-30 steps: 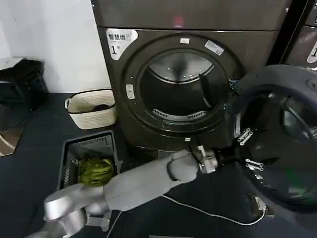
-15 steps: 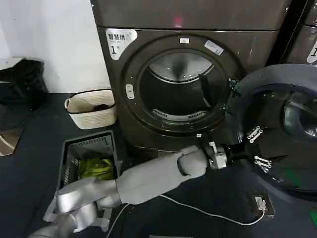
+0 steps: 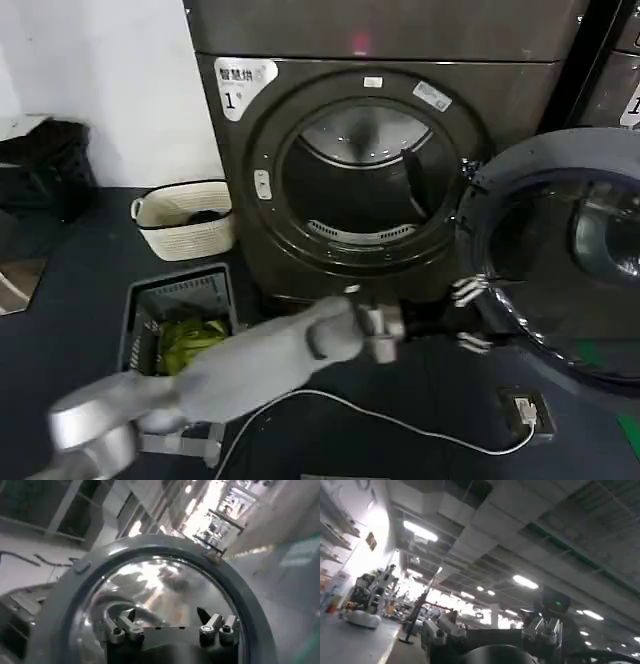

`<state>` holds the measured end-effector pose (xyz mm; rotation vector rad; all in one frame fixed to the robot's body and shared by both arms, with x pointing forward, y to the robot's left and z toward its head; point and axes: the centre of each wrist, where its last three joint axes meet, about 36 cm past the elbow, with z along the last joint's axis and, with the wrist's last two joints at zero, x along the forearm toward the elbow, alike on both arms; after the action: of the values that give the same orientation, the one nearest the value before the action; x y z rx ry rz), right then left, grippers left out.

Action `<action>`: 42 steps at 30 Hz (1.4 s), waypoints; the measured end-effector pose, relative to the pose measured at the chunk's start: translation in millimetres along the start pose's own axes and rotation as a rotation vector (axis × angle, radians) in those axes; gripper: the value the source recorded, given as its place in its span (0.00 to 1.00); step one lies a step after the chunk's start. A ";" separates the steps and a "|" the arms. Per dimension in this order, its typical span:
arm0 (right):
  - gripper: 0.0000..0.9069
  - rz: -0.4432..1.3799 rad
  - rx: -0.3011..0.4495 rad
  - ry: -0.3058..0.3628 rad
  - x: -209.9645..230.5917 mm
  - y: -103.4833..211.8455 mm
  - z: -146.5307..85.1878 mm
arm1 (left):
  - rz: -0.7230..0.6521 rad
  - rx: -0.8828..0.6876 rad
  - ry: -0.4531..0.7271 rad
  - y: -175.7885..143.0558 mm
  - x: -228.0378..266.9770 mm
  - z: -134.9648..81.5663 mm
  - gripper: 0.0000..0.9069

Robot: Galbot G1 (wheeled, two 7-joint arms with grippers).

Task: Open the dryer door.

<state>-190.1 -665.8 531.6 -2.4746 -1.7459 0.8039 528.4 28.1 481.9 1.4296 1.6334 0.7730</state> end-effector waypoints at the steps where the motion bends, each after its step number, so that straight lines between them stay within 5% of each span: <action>1: 1.00 -0.005 0.000 0.000 0.3 2.0 0.3 | 0.009 -0.028 -0.004 3.6 11.8 0.5 1.00; 18: 1.00 -0.046 -0.011 -0.016 -8.0 20.2 -1.0 | 0.285 -0.437 0.093 55.9 183.1 6.9 1.00; 34: 1.00 -0.123 -0.066 -0.030 -7.6 55.1 -3.7 | 0.714 -0.715 0.613 143.9 353.5 -14.6 1.00; 42: 1.00 -0.145 -0.083 -0.041 -1.9 64.3 -4.5 | 0.998 -0.789 0.824 162.7 417.2 -32.9 1.00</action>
<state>-132.3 -690.5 517.5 -2.3615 -1.9852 0.7914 567.4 468.1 562.6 1.3024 0.7497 2.4878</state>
